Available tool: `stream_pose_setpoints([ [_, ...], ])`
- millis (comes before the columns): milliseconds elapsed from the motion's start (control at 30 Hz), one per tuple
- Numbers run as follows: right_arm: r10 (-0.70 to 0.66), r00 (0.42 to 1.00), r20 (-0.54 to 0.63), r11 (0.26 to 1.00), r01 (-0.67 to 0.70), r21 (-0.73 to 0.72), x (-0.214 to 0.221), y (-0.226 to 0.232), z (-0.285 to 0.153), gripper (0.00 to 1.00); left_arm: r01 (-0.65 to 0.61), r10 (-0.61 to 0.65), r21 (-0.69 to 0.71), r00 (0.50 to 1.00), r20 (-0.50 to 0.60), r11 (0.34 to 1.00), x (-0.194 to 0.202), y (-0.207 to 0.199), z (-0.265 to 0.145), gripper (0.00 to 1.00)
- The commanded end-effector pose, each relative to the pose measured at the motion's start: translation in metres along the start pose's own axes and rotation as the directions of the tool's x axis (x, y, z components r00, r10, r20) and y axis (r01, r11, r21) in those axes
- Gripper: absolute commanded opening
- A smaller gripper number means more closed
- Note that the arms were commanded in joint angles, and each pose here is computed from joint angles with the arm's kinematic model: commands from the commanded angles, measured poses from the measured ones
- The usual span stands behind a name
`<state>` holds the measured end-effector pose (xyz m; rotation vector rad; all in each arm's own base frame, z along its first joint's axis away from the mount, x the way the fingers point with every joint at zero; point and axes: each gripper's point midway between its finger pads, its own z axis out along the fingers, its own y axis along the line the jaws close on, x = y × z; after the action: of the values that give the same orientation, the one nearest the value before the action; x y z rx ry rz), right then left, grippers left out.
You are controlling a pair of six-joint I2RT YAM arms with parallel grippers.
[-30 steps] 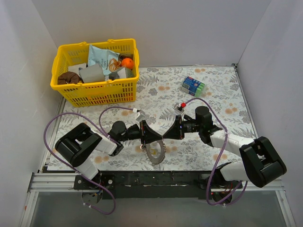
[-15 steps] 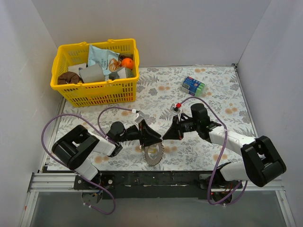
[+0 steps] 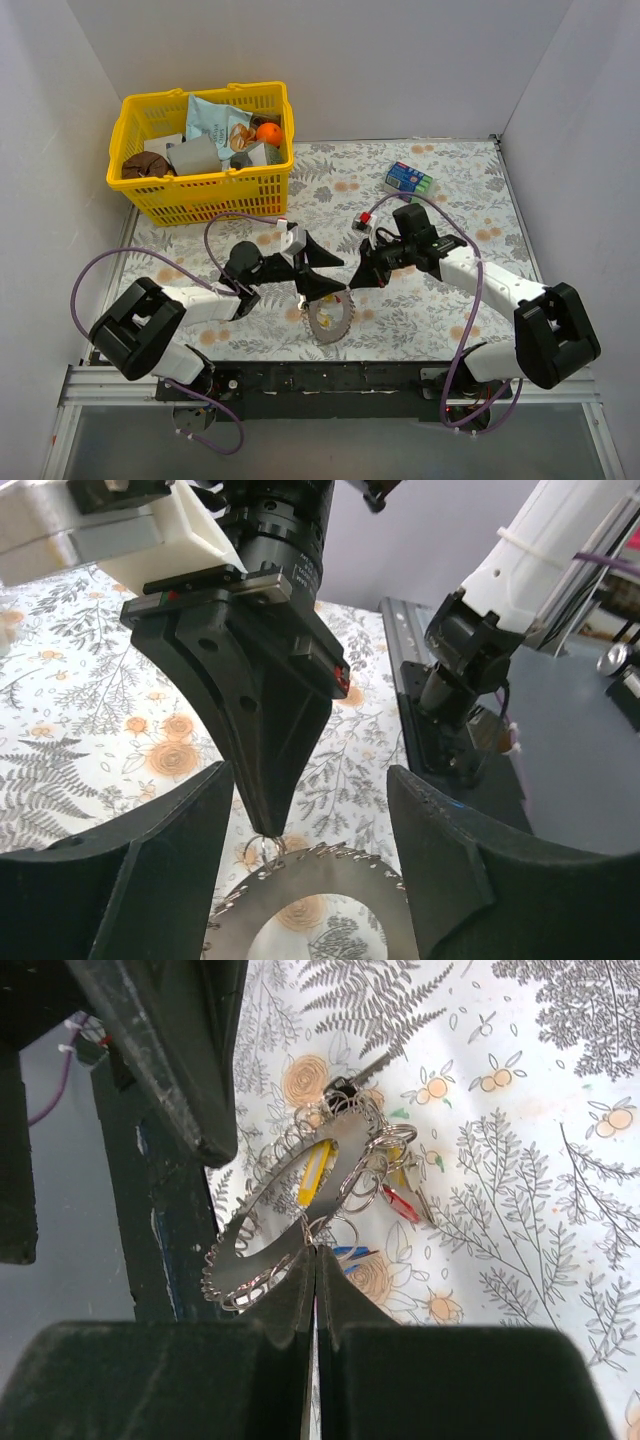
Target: Put the keys on the keyring
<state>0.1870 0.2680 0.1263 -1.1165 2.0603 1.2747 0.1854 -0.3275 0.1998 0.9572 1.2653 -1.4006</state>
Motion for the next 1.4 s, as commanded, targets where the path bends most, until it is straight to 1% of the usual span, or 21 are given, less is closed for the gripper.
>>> stream_pose_setpoints([
  [0, -0.040, 0.994, -0.099, 0.998, 0.045, 0.053, 0.002, -0.001, -0.003, 0.01, -0.071, 0.075, 0.034, 0.989, -0.131, 0.997, 0.007, 0.008, 0.004, 0.62],
  [33, -0.041, 0.993, -0.115, 0.997, 0.048, 0.060, 0.002, -0.002, -0.002, 0.01, -0.077, 0.082, 0.040, 0.985, -0.151, 0.996, 0.010, 0.009, 0.004, 0.61],
  [67, -0.036, 0.989, -0.141, 0.995, 0.049, 0.084, 0.004, -0.004, -0.003, 0.01, -0.075, 0.082, 0.042, 0.978, -0.194, 0.996, 0.019, 0.011, 0.002, 0.61],
  [167, -0.037, 0.980, -0.196, 0.994, 0.057, 0.097, 0.010, -0.002, 0.002, 0.01, -0.092, 0.101, 0.049, 0.967, -0.233, 0.995, 0.024, 0.015, 0.001, 0.61],
  [367, -0.028, 0.947, -0.319, 0.987, 0.076, 0.139, 0.031, -0.006, 0.007, 0.01, -0.080, 0.091, 0.048, 0.954, -0.287, 0.996, 0.039, 0.021, -0.001, 0.61],
  [467, -0.041, 0.936, -0.350, 0.980, 0.106, 0.168, 0.033, -0.010, 0.007, 0.01, -0.077, 0.091, 0.056, 0.951, -0.295, 0.995, 0.044, 0.021, -0.001, 0.60],
  [600, -0.054, 0.919, -0.391, 0.969, 0.143, 0.202, 0.036, -0.014, 0.005, 0.01, -0.052, 0.074, 0.077, 0.945, -0.319, 0.996, 0.060, 0.021, -0.004, 0.56],
  [667, -0.052, 0.914, -0.403, 0.966, 0.149, 0.213, 0.039, -0.016, 0.005, 0.01, -0.058, 0.083, 0.089, 0.948, -0.309, 0.994, 0.062, 0.020, -0.003, 0.55],
  [833, -0.061, 0.909, -0.412, 0.968, 0.155, 0.197, 0.042, -0.013, 0.010, 0.01, -0.035, 0.058, 0.084, 0.954, -0.293, 0.996, 0.078, 0.017, -0.007, 0.53],
  [867, -0.063, 0.907, -0.416, 0.966, 0.160, 0.204, 0.042, -0.014, 0.010, 0.01, -0.044, 0.065, 0.086, 0.962, -0.265, 0.995, 0.073, 0.016, -0.005, 0.52],
  [933, -0.067, 0.905, -0.419, 0.965, 0.165, 0.202, 0.042, -0.013, 0.011, 0.01, -0.018, 0.038, 0.079, 0.963, -0.266, 0.997, 0.083, 0.015, -0.005, 0.51],
  [967, -0.070, 0.906, -0.418, 0.966, 0.166, 0.199, 0.041, -0.013, 0.011, 0.01, -0.028, 0.049, 0.086, 0.968, -0.247, 0.996, 0.082, 0.015, -0.002, 0.50],
  [1033, -0.074, 0.908, -0.412, 0.967, 0.167, 0.193, 0.040, -0.012, 0.012, 0.01, -0.001, 0.020, 0.080, 0.970, -0.241, 0.997, 0.087, 0.012, -0.001, 0.48],
  [1067, -0.076, 0.909, -0.409, 0.968, 0.167, 0.190, 0.039, -0.011, 0.012, 0.01, -0.012, 0.031, 0.086, 0.975, -0.218, 0.996, 0.087, 0.012, 0.002, 0.47],
  [1133, -0.076, 0.912, -0.403, 0.969, 0.163, 0.187, 0.038, -0.011, 0.013, 0.01, 0.015, 0.003, 0.087, 0.980, -0.200, 0.996, 0.087, 0.008, 0.006, 0.45],
  [1167, -0.079, 0.914, -0.399, 0.970, 0.162, 0.180, 0.037, -0.009, 0.013, 0.01, -0.001, 0.018, 0.098, 0.983, -0.180, 0.995, 0.085, 0.007, 0.009, 0.44],
  [1233, -0.083, 0.917, -0.389, 0.971, 0.162, 0.175, 0.035, -0.008, 0.014, 0.01, 0.024, -0.005, 0.099, 0.982, -0.187, 0.995, 0.092, 0.005, 0.011, 0.42],
  [1367, -0.090, 0.923, -0.373, 0.974, 0.159, 0.160, 0.032, -0.004, 0.015, 0.01, 0.014, 0.002, 0.092, 0.985, -0.175, 0.996, 0.093, 0.005, 0.013, 0.40],
])
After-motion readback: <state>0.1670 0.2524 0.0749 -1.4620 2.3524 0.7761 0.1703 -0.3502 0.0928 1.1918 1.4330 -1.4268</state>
